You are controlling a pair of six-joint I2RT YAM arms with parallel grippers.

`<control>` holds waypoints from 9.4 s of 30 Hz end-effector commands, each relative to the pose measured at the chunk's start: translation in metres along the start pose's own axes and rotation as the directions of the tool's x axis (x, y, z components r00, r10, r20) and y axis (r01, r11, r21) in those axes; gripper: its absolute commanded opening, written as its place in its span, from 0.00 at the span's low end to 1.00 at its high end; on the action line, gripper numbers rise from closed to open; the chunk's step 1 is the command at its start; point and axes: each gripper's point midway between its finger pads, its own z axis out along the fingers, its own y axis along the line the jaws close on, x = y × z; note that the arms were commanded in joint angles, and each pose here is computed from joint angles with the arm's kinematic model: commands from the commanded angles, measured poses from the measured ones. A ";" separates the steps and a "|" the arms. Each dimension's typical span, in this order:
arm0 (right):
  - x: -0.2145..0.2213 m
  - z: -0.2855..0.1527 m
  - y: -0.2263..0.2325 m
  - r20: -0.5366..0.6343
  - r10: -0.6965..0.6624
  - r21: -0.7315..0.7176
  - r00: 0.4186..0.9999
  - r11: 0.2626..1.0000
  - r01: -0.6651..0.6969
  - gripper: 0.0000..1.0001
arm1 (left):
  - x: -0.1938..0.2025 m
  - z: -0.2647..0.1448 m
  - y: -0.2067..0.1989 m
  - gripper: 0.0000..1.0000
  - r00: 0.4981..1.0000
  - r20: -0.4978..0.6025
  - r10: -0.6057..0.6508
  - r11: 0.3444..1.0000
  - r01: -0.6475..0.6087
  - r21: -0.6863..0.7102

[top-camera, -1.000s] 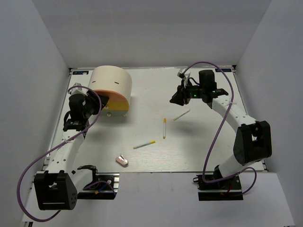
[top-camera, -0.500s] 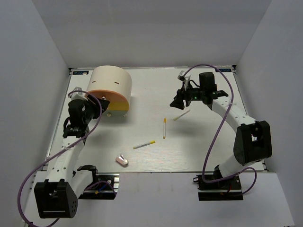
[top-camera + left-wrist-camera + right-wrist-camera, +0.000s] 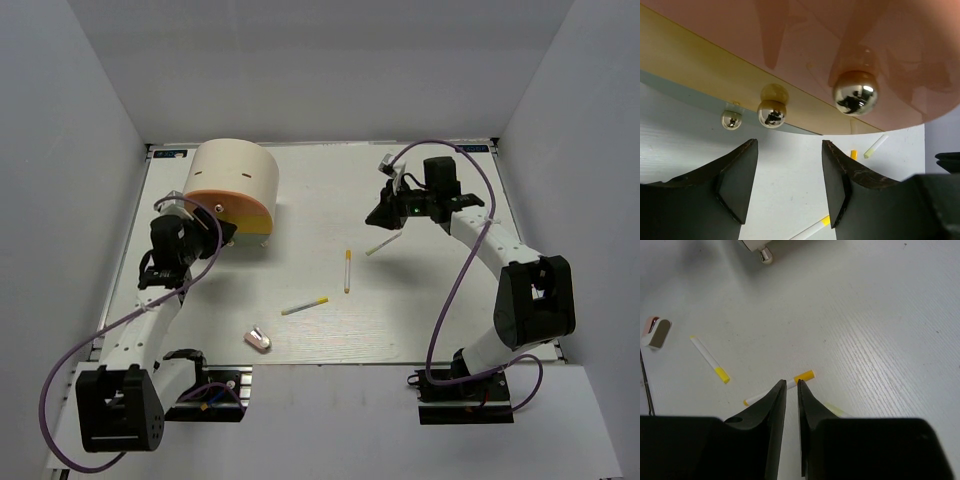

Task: Sort the stationery into containers
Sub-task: Close the drawer, then open the drawer, then grab a piece of stationery with the right arm, then place the stationery into the container, then grab a piece of stationery with the left arm

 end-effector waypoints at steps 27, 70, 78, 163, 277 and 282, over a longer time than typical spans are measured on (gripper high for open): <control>-0.008 -0.017 0.000 0.034 -0.015 -0.003 0.999 1.000 0.016 0.11 | -0.016 0.023 0.011 0.53 0.994 0.069 0.086 0.996 -0.085 -0.015; 0.011 -0.018 -0.008 0.000 0.016 0.029 1.000 0.999 -0.016 0.91 | 0.019 -0.019 0.023 0.19 0.992 0.074 0.107 0.994 -0.107 -0.002; 0.028 -0.012 -0.021 -0.057 -0.093 0.017 0.994 0.995 0.094 0.79 | 0.021 -0.021 0.022 0.56 0.993 0.066 0.098 0.995 -0.098 0.004; -0.217 0.107 0.160 0.314 -0.412 -0.324 0.855 0.801 0.504 0.00 | 0.055 -0.142 -0.027 0.90 0.999 -0.036 -0.013 0.994 0.016 0.108; 0.001 -0.047 -0.029 -0.052 0.360 0.363 0.932 0.876 -0.318 0.69 | 0.269 -0.016 -0.041 0.53 -0.013 -0.612 0.791 0.394 -0.755 0.525; 0.000 -0.047 -0.029 -0.043 0.358 0.363 0.933 0.875 -0.319 0.69 | 0.277 -0.014 -0.035 0.44 -0.022 -0.610 0.792 0.380 -0.765 0.521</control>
